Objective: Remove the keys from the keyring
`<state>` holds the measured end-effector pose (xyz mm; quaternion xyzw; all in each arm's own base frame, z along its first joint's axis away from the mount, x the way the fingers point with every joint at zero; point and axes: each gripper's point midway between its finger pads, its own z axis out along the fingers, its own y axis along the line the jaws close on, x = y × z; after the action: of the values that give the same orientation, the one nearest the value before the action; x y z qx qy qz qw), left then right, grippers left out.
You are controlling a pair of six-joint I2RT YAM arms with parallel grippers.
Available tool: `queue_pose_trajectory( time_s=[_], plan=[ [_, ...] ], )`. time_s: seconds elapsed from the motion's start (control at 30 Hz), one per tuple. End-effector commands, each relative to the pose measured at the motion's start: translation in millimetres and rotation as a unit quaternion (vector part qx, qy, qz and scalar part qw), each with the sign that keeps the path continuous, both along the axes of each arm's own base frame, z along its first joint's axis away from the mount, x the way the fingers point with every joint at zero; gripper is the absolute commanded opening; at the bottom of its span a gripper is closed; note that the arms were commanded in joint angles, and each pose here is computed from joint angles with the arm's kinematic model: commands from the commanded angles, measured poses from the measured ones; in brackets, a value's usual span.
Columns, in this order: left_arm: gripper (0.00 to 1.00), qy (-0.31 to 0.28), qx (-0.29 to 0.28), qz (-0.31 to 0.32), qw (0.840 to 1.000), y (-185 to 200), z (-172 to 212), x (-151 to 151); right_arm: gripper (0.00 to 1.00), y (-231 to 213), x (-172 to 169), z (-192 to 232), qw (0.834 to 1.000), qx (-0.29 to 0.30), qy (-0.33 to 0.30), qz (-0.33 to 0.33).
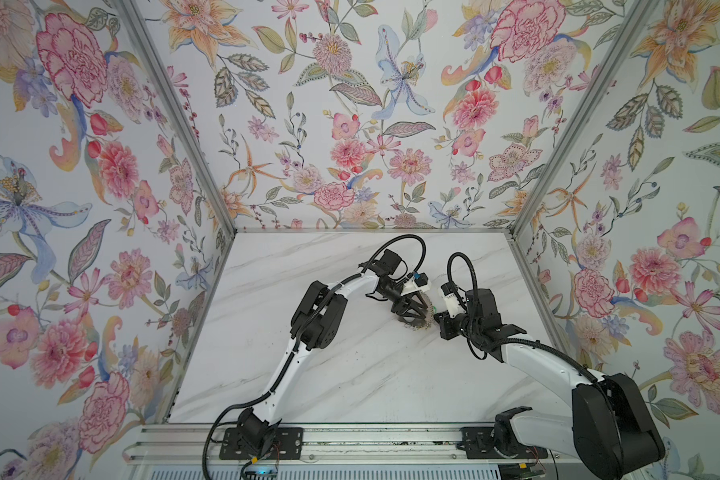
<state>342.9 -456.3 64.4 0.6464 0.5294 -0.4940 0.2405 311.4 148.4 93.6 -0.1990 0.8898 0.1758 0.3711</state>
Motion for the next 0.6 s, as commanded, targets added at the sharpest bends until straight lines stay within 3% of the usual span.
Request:
queue_pose_trajectory(
  time_s=[0.0,0.3,0.57],
  plan=[
    [0.52,-0.036,-0.024,0.014,0.999,-4.5,35.3,2.1,0.02,6.0,10.7,18.1,0.999,0.012,-0.033,0.009],
    [0.56,-0.033,-0.068,0.027,0.997,-2.4,58.5,-0.5,0.02,6.6,10.1,15.7,0.999,0.012,-0.030,0.010],
    [0.51,-0.007,-0.056,0.006,0.998,-7.2,44.0,-5.2,0.02,7.6,9.9,16.5,0.999,0.013,-0.030,0.012]
  ],
)
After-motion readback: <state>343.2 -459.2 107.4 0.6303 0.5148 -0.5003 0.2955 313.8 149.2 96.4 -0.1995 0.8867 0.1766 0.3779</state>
